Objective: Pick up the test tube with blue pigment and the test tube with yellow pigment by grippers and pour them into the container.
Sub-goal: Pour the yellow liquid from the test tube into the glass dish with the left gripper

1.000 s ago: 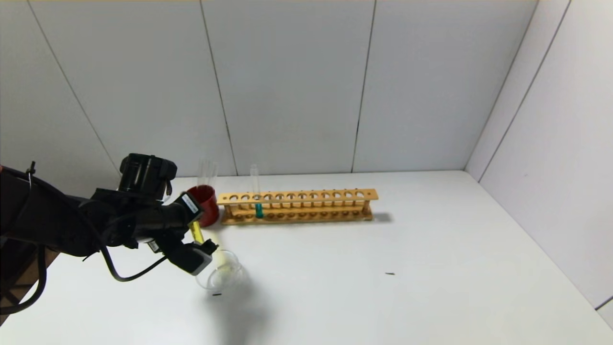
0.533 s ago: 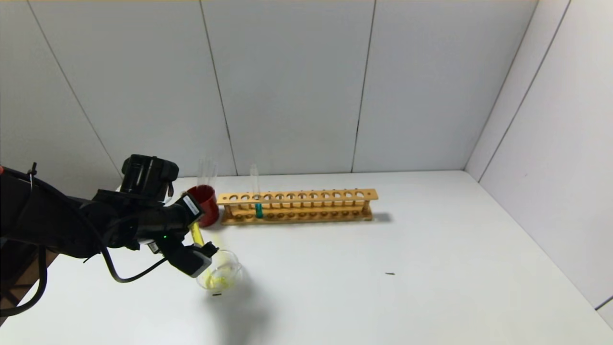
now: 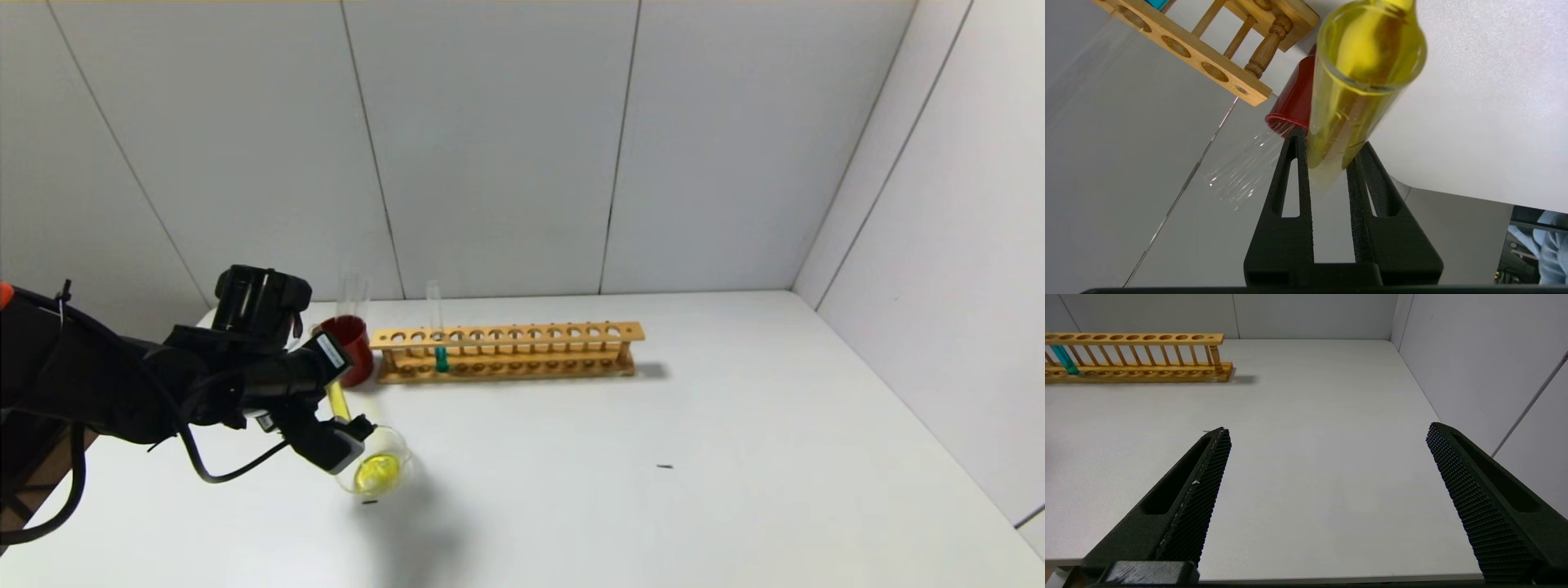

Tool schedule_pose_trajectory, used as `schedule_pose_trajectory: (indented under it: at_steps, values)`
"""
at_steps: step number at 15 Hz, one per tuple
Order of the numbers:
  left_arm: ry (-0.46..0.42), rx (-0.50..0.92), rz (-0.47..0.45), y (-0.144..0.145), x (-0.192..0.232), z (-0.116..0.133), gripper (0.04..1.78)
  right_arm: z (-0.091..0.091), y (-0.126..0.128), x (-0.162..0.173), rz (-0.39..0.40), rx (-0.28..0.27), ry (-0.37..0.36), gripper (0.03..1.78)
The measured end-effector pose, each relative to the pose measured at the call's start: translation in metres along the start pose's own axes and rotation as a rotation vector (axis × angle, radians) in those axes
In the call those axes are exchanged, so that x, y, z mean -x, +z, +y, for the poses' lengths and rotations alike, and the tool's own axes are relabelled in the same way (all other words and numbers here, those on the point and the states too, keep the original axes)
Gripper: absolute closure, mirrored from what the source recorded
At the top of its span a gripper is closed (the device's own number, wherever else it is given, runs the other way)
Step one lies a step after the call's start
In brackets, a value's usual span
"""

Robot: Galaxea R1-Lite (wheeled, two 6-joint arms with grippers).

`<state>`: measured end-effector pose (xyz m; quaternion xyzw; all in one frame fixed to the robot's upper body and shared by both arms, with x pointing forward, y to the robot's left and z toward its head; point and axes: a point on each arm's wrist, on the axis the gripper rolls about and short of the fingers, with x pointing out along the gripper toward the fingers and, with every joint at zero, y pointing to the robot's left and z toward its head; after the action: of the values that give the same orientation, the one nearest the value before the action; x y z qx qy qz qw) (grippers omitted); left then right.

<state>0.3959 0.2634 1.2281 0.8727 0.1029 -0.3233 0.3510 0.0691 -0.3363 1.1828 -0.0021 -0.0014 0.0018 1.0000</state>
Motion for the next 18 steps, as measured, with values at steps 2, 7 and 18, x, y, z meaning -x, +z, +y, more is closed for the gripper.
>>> schedule_pose_trajectory:
  at_steps: [2,7,18]
  values:
    - [0.007,-0.023,0.006,0.0,0.0,0.001,1.51,0.0,0.0,0.0,0.0,0.0,0.0,0.06]
    - [-0.002,-0.042,0.003,0.006,0.003,-0.001,1.51,0.0,0.0,0.0,0.0,0.0,0.0,0.06]
    - [0.059,-0.111,0.114,0.012,0.012,0.0,1.51,0.0,0.0,0.0,0.0,0.0,0.0,0.06]
